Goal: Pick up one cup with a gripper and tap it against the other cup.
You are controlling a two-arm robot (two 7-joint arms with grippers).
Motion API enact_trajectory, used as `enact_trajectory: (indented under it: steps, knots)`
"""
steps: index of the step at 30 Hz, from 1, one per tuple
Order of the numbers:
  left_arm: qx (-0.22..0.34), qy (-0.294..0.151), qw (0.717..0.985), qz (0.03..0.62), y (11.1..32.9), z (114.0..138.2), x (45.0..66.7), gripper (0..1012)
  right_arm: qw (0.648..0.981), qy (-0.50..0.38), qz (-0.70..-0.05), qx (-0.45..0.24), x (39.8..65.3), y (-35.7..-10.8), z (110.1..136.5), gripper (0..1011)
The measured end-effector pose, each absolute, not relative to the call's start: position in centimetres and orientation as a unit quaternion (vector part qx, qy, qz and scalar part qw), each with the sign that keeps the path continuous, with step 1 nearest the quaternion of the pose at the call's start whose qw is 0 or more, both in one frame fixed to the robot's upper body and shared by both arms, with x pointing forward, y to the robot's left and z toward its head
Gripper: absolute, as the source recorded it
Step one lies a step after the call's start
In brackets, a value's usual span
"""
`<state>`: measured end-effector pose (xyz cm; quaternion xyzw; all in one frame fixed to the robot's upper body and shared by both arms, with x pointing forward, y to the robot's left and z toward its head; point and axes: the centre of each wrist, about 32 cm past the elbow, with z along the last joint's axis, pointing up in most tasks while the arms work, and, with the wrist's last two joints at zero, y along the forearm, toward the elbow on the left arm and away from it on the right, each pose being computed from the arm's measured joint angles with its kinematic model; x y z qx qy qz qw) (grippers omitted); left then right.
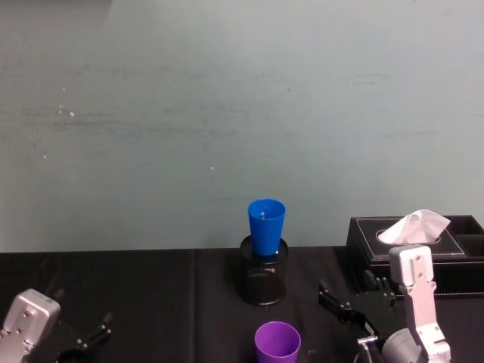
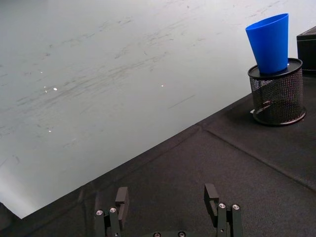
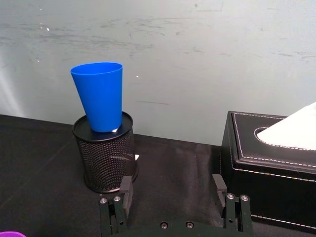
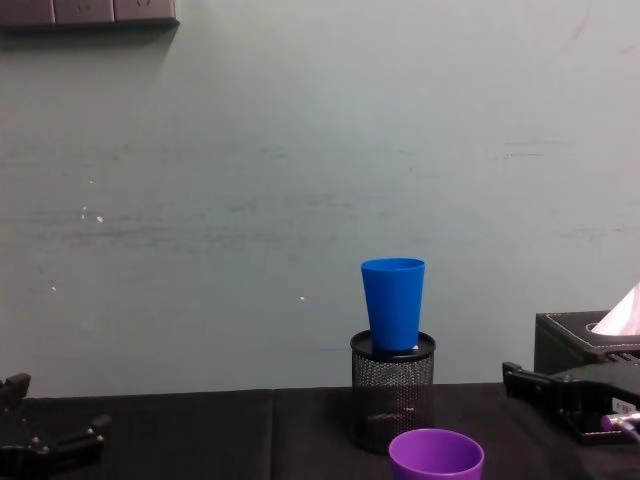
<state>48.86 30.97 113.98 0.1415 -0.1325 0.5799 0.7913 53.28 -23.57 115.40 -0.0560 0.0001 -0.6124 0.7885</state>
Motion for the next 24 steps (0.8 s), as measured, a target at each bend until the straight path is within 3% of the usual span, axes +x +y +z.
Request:
enact_trajectory:
  steps: [24]
  knots:
    - [0.141,-0.132,0.791,0.58,30.97,113.98,48.86,1000,0.791,-0.002,-0.609,-0.055,53.26,-23.53,115.51,1002]
